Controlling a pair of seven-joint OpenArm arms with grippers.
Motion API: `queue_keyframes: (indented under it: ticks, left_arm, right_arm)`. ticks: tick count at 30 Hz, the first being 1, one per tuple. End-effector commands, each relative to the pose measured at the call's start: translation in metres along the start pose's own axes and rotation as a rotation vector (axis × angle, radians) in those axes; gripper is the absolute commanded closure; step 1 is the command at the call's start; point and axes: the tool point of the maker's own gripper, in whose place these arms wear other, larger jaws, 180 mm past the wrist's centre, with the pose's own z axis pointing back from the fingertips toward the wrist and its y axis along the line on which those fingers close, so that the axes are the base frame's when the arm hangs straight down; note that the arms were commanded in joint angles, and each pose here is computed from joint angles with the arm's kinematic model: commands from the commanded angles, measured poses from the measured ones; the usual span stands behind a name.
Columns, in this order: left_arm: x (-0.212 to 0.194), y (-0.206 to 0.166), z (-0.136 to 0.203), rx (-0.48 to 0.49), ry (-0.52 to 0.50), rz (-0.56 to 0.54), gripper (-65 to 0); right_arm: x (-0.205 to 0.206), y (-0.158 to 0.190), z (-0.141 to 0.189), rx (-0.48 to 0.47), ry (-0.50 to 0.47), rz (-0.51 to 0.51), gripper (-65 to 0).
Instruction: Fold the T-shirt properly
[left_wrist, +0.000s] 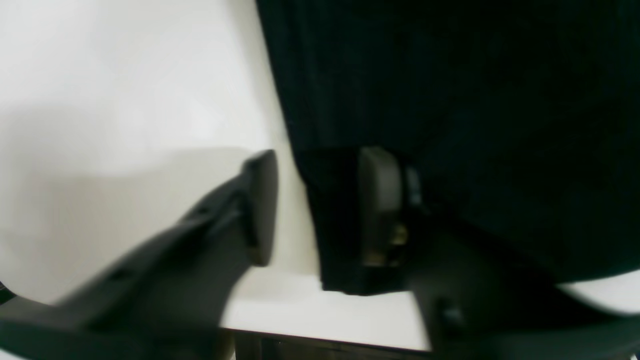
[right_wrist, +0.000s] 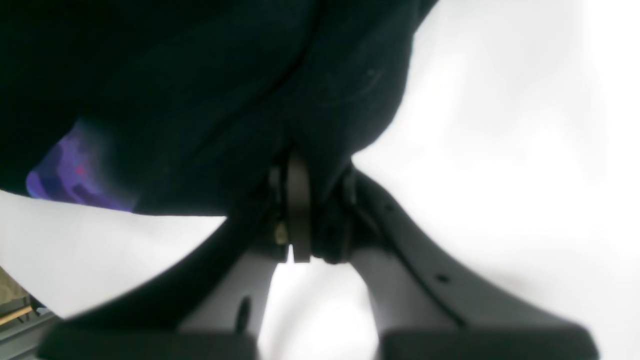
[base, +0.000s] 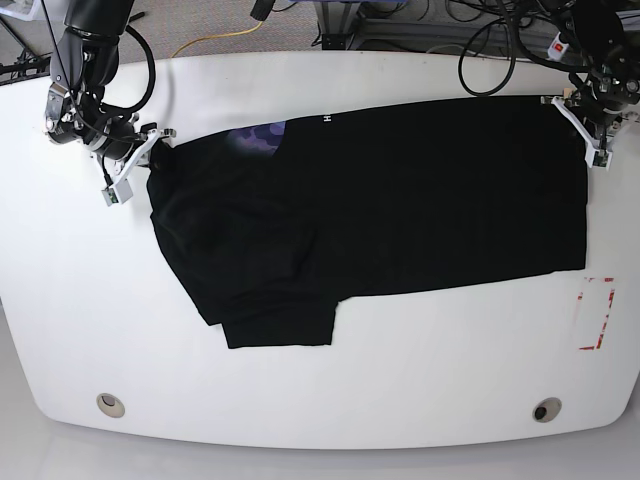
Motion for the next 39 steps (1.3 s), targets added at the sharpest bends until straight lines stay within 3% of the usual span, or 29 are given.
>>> queue_keyframes:
  ticks: [1, 14, 21, 26, 33, 39]
  left_arm:
    - [-0.003, 0.011, 0.004, 0.032, 0.026, -0.022, -8.3]
    - [0.014, 0.049, 0.016, 0.095, 0.044, -0.173, -6.9]
    - [0.017, 0.039, 0.011, 0.072, 0.045, -0.2, -7.5]
    - [0.029, 0.029, 0.014, 0.065, 0.027, -0.243, -8.8]
    - [0.06, 0.016, 0.036, 0.106, -0.041, -0.264, -24.3]
    - [0.085, 0.02, 0.039, 0.129, -0.089, -0.25, -25.8]
  right_arm:
    - [0.01, -0.002, 0.012, -0.022, -0.03, 0.041, 0.0]
    - [-0.044, -0.003, 0.064, -0.115, 0.052, 0.068, 0.0]
    - [-0.069, -0.002, 0.081, -0.138, 0.107, 0.076, -0.3]
    - [-0.077, 0.0, 0.082, -0.136, 0.121, 0.064, -12.5]
    - [-0.071, -0.004, 0.093, -0.17, 0.103, 0.074, -27.3]
    - [-0.043, -0.018, 0.112, -0.255, 0.036, 0.082, -46.1]
